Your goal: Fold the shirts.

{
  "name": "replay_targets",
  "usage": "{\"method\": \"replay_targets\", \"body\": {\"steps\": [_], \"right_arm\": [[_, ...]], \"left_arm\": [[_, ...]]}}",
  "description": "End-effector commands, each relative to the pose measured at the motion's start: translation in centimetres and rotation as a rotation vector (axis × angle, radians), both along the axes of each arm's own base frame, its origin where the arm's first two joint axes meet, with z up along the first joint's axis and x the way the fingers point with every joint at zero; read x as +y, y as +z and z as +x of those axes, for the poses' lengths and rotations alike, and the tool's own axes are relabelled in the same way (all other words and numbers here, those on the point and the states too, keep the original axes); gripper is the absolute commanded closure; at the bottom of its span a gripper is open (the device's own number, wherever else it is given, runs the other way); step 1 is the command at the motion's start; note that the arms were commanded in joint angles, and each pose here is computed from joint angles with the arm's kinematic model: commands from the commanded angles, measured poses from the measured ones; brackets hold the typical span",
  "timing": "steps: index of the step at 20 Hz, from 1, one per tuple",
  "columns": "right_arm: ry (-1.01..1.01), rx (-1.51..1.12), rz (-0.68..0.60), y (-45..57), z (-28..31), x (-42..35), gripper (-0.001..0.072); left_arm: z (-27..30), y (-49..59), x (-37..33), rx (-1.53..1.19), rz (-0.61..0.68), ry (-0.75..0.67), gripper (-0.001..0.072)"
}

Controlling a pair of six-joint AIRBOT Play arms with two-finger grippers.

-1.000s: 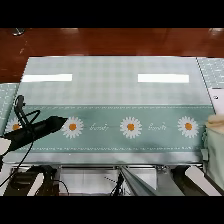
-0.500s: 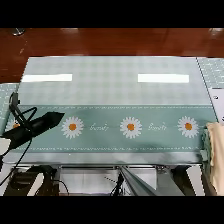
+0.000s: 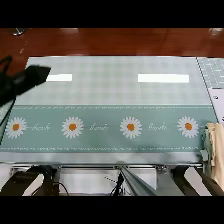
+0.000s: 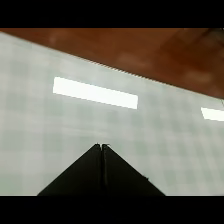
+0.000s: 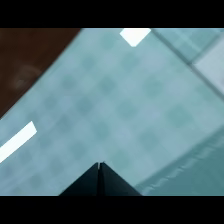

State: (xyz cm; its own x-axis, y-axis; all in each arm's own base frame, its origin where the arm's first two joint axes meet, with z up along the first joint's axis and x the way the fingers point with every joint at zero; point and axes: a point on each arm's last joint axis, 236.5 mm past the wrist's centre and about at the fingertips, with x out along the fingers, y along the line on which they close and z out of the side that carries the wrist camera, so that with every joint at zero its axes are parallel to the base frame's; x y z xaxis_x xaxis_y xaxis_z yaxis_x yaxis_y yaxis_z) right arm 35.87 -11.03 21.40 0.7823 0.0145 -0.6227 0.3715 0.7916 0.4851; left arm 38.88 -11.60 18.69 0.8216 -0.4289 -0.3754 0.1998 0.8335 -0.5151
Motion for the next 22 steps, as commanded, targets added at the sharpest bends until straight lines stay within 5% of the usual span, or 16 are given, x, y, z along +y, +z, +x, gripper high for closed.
{"method": "replay_targets", "body": {"steps": [1, 4, 7, 22], "right_arm": [[0.376, -0.017, -0.179, -3.1, 7.1, 13.3, 0.0691], [0.520, 0.351, -0.407, -13.8, 6.1, 15.2, 0.0691], [0.464, 0.640, -0.401, -20.8, 3.9, 12.5, 0.0691], [0.460, 0.723, -0.423, -21.8, 2.8, 11.2, 0.0691]], "left_arm": [[2.1, 0.0, -6.6, 0.073, 0.189, -0.271, 0.0686], [1.5, -9.3, -5.0, 0.375, 0.317, -0.227, 0.0685], [-0.8, -16.6, -2.2, 0.600, 0.346, -0.206, 0.0685], [-1.7, -17.9, -0.1, 0.688, 0.334, -0.183, 0.0684]]}}
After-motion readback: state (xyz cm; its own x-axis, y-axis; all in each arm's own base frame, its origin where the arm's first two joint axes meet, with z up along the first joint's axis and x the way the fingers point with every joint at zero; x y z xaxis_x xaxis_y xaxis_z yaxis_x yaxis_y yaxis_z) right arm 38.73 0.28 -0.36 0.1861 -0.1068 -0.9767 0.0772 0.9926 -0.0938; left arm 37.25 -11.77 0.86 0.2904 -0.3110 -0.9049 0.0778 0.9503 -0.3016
